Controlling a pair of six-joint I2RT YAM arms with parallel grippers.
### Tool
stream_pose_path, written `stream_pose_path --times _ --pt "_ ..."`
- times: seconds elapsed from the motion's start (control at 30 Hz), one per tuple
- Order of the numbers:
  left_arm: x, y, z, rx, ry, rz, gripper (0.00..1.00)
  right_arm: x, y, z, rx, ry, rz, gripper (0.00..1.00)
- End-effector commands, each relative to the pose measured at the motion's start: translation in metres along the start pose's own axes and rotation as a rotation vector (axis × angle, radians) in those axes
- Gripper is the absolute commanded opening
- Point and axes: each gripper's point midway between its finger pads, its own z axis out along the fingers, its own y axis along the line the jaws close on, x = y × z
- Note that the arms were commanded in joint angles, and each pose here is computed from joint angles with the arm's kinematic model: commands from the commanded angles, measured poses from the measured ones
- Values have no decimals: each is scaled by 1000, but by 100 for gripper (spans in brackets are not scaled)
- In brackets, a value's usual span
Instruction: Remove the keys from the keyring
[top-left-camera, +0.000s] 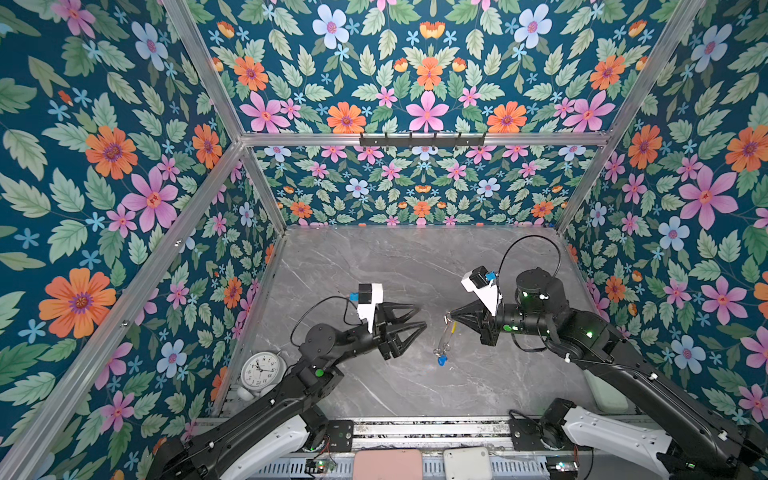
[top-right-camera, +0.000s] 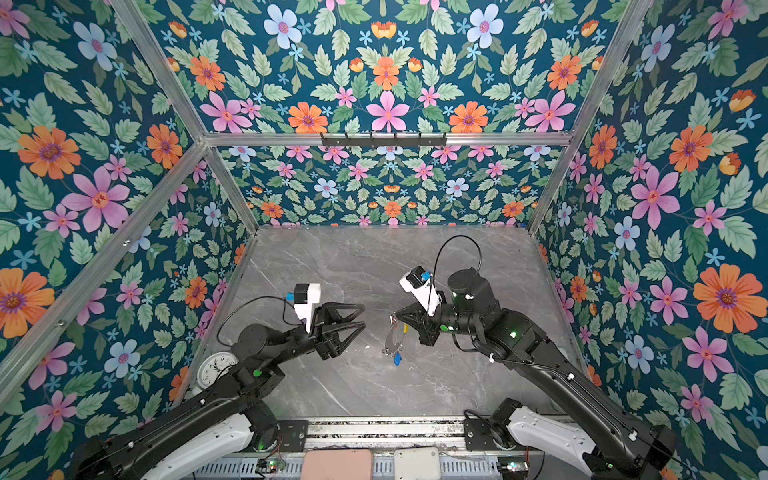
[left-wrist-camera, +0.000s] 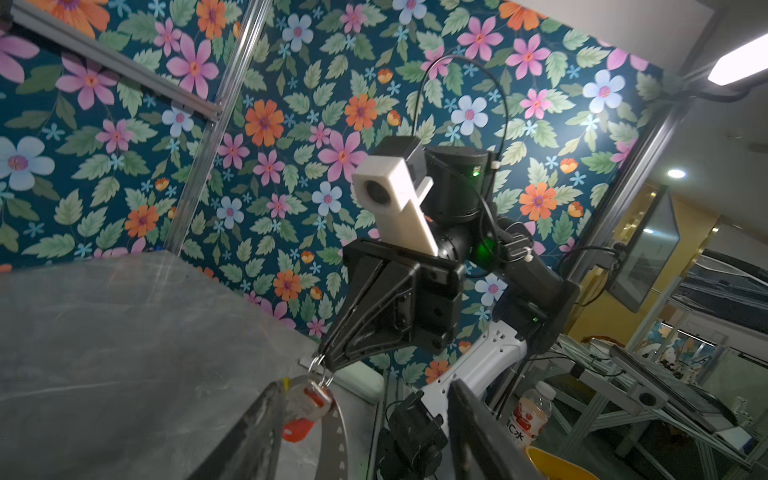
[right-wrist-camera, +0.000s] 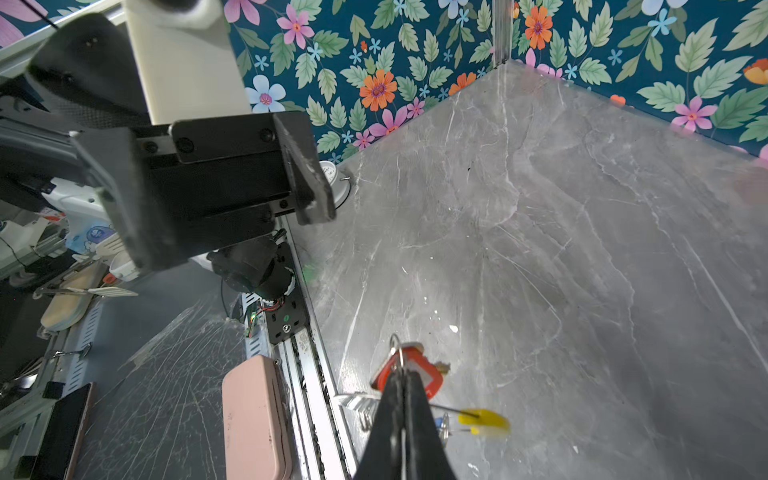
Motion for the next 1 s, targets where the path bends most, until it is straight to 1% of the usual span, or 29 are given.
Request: stream_pose_path --times 0.0,0.03,0.1,0.27,0.4,0.47,0.7,0.77,0.83,0.93,0.97 --pt "28 9 6 -19 152 -89 56 -2 11 0 -65 -13 -46 0" --pt "28 9 8 -20 164 -101 52 -2 14 -1 -78 -16 -52 0" --pt "29 9 11 -22 192 -128 49 -2 18 -1 -102 -22 -66 0" --pt "25 3 16 -3 216 -174 50 -1 28 -2 -153 -29 -91 0" --pt "30 2 20 12 253 -200 47 -4 30 -2 -161 -39 -98 0" --pt "31 1 20 22 260 -207 44 -5 30 -1 -160 -38 -99 0" --pt "32 -4 20 51 268 -202 27 -6 33 7 -161 -23 -113 0" --pt "32 -5 19 52 266 -199 25 -6 32 9 -157 -20 -113 0" --pt "32 -5 19 53 266 -197 20 -5 31 11 -153 -16 -113 0" --pt "33 -3 18 41 269 -196 19 -6 29 12 -144 -18 -114 0" --pt "34 -2 18 32 270 -195 20 -6 29 12 -142 -19 -114 0"
